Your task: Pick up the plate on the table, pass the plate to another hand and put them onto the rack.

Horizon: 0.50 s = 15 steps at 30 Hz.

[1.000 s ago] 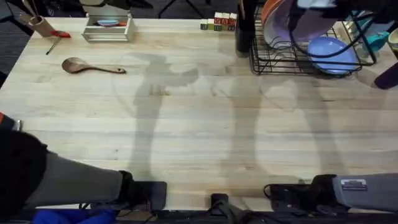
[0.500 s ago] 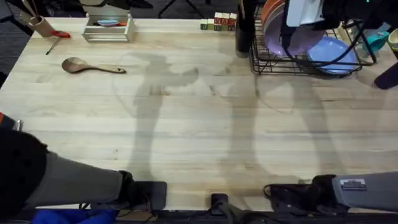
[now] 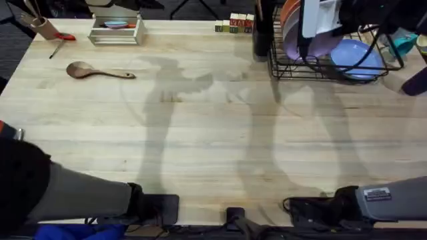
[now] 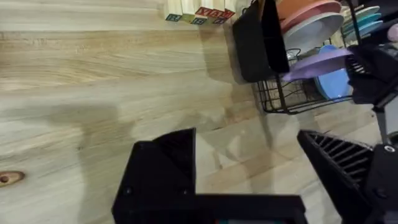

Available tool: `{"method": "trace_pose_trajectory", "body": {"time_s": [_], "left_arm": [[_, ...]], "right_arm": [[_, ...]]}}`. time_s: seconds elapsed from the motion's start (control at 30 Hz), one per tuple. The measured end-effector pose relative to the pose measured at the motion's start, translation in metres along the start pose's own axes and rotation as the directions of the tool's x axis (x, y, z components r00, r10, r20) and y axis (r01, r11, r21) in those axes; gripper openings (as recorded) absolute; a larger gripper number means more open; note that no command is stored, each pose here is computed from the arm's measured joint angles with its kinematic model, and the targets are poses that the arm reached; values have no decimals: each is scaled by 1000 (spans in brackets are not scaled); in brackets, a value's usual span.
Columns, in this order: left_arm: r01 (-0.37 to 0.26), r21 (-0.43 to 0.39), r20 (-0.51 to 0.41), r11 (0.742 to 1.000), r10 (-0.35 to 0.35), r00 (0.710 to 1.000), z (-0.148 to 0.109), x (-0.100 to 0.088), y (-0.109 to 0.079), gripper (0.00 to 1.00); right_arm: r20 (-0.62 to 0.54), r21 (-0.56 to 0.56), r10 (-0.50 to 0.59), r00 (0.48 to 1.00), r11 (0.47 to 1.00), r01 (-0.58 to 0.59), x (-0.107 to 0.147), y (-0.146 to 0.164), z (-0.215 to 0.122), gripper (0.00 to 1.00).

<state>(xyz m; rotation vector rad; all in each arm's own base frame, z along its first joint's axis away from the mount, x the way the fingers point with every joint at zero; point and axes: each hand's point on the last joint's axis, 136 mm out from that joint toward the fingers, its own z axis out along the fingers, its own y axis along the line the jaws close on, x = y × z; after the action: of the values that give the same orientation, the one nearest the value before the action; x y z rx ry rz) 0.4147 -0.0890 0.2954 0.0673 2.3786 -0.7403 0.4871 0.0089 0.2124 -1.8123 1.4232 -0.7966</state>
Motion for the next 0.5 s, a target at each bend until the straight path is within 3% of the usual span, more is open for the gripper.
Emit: {"method": "trace_pose_trajectory", "body": {"time_s": [0.5], "left_arm": [[0, 0, 0, 1000, 0, 1000, 0, 0, 0, 993]], "right_arm": [[15, -103, 5, 1000, 995, -3, -1, 27, 5, 28]]}}
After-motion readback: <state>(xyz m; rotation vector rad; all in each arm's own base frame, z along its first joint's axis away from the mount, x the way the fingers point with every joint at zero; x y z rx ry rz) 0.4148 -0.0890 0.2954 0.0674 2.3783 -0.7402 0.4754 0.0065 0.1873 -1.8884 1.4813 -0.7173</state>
